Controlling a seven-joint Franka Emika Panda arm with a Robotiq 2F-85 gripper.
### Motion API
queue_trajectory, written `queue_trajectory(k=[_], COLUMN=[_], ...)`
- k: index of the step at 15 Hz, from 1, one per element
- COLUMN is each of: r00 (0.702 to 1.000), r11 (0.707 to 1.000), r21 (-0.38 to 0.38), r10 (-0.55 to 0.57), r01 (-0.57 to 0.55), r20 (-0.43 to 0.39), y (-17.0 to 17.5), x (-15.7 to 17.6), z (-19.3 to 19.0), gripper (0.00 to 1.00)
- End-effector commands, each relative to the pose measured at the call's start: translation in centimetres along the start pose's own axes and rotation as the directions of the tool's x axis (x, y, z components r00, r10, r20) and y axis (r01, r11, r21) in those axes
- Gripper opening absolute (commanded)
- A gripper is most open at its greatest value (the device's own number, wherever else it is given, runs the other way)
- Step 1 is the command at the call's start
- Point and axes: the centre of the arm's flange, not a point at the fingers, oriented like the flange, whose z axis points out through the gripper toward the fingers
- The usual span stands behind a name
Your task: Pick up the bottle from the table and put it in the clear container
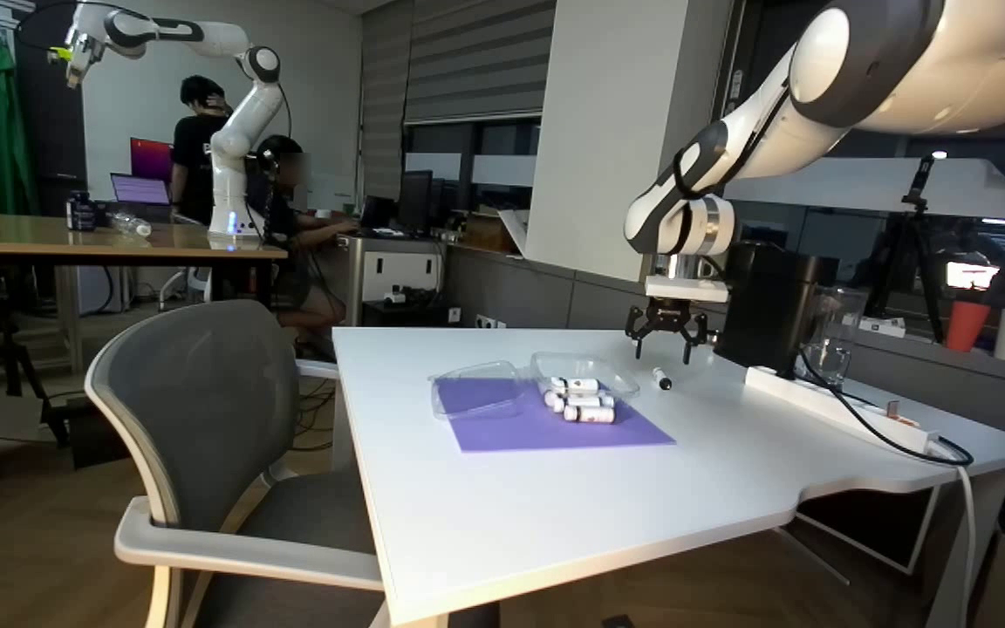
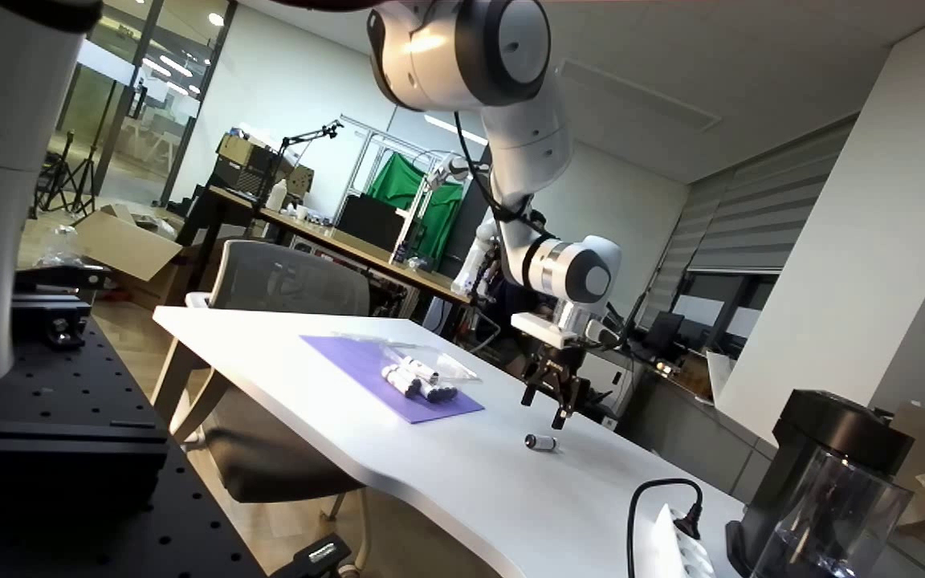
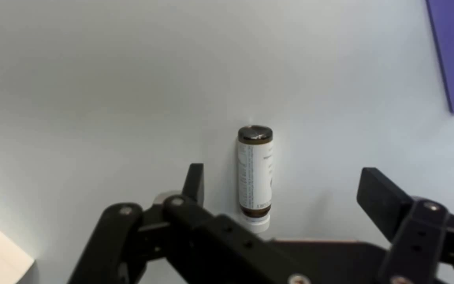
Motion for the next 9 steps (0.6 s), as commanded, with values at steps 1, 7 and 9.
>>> queue_trajectory(k=[1, 7, 9], r00=[0.999, 0.999, 0.998], r11=[1.0, 0.999, 0.998], r21=[0.018, -0.007, -0.008], r10=[0.02, 0.05, 0.058], r01=[-0.019, -0.05, -0.058], r20=[-0.046, 0.009, 0.032], y=[-1.8, -1.7, -1.3], x=[5.7, 6.9, 6.8], z=[2.0, 3.9, 4.4], gripper=[1.0, 0.75, 0.67])
